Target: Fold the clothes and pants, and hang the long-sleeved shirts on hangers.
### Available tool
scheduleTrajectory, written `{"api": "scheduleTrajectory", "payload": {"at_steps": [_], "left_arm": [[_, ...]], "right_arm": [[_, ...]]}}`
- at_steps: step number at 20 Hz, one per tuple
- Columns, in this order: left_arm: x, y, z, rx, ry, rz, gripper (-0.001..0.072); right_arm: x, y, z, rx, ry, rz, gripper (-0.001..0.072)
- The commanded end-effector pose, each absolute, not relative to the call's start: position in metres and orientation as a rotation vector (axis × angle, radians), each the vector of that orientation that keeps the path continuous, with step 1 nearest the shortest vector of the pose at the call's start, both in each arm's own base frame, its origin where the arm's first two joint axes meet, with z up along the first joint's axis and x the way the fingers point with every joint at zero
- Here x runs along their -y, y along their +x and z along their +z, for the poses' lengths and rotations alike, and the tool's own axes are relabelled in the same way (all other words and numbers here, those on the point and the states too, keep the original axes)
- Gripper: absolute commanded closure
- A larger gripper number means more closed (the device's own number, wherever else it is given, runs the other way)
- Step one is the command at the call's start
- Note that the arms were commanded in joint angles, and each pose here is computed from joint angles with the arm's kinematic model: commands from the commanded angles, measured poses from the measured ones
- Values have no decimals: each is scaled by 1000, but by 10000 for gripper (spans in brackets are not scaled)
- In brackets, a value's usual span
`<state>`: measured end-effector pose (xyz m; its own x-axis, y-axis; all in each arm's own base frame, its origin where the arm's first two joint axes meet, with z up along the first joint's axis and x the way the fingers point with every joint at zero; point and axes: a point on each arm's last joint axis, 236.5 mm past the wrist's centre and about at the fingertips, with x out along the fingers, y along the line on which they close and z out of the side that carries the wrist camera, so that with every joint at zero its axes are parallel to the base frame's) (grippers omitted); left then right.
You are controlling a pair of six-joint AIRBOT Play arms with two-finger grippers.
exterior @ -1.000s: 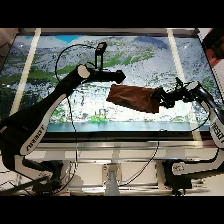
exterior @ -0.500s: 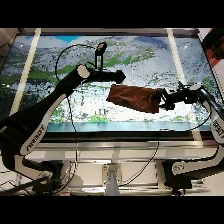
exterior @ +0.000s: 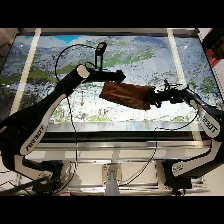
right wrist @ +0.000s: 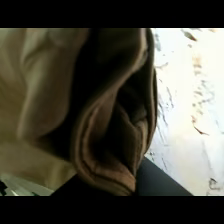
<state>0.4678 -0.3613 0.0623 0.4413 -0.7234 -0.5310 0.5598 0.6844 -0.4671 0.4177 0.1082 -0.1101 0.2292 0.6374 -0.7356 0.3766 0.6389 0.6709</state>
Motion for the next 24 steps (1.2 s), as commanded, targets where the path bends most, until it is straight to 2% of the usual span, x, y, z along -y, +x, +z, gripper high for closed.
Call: {"api": "scheduleTrajectory", "payload": {"at_steps": [1,3,6,8,11,14,17,21,24], "left_arm": [[353,471,68,-714,-124,-845,58],[339,473,79,-687,-79,-861,58],[302,481,107,-661,-94,-830,58],[268,489,132,-630,-107,-790,58],[209,493,171,-576,-121,-719,58],[149,491,214,-503,-127,-626,58],[97,482,240,-465,-129,-547,58],[62,466,239,-514,-137,-518,59],[64,454,229,-571,-137,-554,59]], "right_arm": [[-108,438,-81,-1267,819,331,698],[-84,461,-42,-1129,789,307,697],[-15,487,26,-877,777,186,698],[44,483,61,-756,760,83,697],[140,449,88,-664,760,-131,697],[233,389,97,-617,787,-383,697],[302,310,88,-642,794,-592,697],[338,185,46,-864,843,-837,697],[343,107,23,-948,964,-1039,697]]}}
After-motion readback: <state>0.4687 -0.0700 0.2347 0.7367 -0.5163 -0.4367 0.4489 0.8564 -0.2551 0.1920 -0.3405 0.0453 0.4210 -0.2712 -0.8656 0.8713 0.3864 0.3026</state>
